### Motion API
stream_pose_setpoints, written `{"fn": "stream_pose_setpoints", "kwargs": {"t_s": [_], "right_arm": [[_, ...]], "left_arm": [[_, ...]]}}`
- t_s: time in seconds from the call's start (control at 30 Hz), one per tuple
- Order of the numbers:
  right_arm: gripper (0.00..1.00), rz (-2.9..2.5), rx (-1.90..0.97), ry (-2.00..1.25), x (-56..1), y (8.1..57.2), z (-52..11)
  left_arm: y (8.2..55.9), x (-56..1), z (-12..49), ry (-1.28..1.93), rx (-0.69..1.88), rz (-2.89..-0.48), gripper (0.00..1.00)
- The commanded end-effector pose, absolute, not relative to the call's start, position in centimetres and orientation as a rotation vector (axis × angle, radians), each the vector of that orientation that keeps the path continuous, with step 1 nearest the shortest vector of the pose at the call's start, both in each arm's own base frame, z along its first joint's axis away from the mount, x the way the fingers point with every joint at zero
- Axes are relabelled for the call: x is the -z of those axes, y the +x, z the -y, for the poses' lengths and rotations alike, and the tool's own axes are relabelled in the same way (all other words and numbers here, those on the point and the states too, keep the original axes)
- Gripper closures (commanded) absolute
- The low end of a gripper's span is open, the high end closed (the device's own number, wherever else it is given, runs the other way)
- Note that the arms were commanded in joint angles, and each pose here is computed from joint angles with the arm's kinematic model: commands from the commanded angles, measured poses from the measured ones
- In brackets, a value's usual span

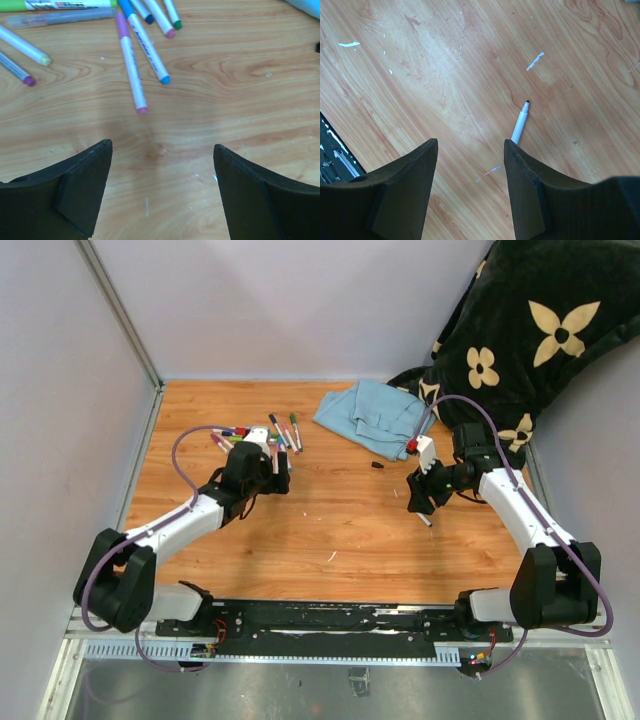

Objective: Open the pen caps
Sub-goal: Place the pen cap at the center of the board, then pick up the pen from the center of the board.

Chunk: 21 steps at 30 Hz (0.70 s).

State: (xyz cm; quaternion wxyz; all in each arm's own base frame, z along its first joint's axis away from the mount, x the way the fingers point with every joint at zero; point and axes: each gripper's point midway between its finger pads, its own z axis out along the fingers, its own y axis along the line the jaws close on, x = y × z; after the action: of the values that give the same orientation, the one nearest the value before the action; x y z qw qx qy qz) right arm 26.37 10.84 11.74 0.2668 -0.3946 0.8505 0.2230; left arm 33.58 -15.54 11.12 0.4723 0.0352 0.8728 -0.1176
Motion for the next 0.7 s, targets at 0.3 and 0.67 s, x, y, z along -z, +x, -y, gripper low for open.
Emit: {"fn": "stream_pose_setpoints", "kwargs": {"t_s": [0.3,0.67], "right_arm": [[0.43,-2.269,-0.623,-1.072,-12.5,25.9,-10.8],[0.43,-2.268,-0.626,-1.073,-12.5,25.9,-10.8]], "left_arm": [[41.1,-10.4,14.1,0.149,0.152,-2.259,0.44],[43.5,-6.4,13.6,0.158,0.008,-2.401,0.61]]}}
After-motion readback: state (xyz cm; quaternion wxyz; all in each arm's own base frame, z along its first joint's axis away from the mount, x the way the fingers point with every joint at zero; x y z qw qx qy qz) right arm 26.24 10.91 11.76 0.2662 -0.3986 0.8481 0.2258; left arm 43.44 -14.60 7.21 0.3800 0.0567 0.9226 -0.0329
